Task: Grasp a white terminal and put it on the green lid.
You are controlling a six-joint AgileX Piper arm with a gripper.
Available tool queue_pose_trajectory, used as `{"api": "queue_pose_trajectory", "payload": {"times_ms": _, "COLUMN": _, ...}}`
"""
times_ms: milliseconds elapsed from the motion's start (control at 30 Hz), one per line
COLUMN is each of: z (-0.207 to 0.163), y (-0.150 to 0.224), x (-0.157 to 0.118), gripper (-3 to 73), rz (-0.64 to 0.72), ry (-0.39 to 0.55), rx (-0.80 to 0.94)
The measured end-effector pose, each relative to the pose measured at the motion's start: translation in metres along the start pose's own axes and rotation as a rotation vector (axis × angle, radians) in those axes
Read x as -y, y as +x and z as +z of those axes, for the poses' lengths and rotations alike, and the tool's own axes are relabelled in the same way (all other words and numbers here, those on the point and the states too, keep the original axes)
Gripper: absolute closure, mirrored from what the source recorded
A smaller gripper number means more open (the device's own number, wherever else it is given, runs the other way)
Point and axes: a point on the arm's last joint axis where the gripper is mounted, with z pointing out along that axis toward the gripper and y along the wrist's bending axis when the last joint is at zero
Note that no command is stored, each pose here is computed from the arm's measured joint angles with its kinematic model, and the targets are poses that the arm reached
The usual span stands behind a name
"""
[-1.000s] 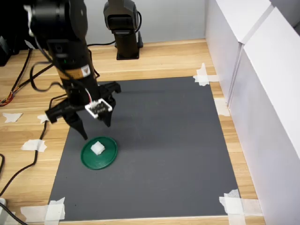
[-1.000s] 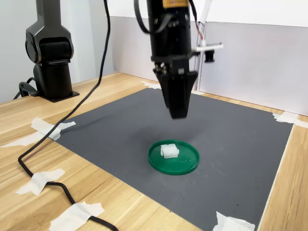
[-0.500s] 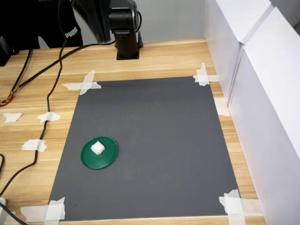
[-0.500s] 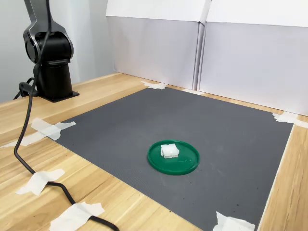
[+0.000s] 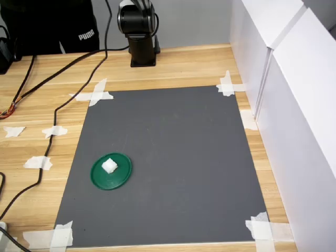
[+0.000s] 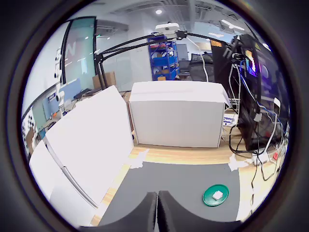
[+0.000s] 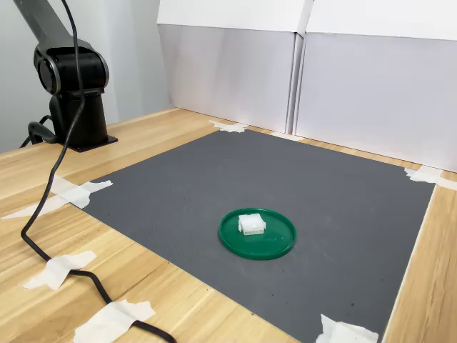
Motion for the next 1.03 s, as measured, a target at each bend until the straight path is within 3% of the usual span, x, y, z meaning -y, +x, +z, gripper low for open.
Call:
{"api": "queue_pose_trajectory", "payload": {"times_ms": 267, "z": -0.018, "y": 0.054, "x": -0.006, "gripper": 71.1, "rz": 0.078, "ry": 0.025, "rx": 0.093}}
{"api": "queue_pose_trajectory", "payload": {"times_ms": 567, "z": -0.033, "y": 0.081, "x": -0.004, "gripper": 71.1, "rz": -0.16, "ry": 0.128, "rx": 0.088}}
{"api": "queue_pose_trajectory", "payload": {"times_ms": 1033, "z": -0.034, "y": 0.122, "x": -0.007, "gripper": 71.1, "rz": -0.08, "ry": 0.122, "rx": 0.172}}
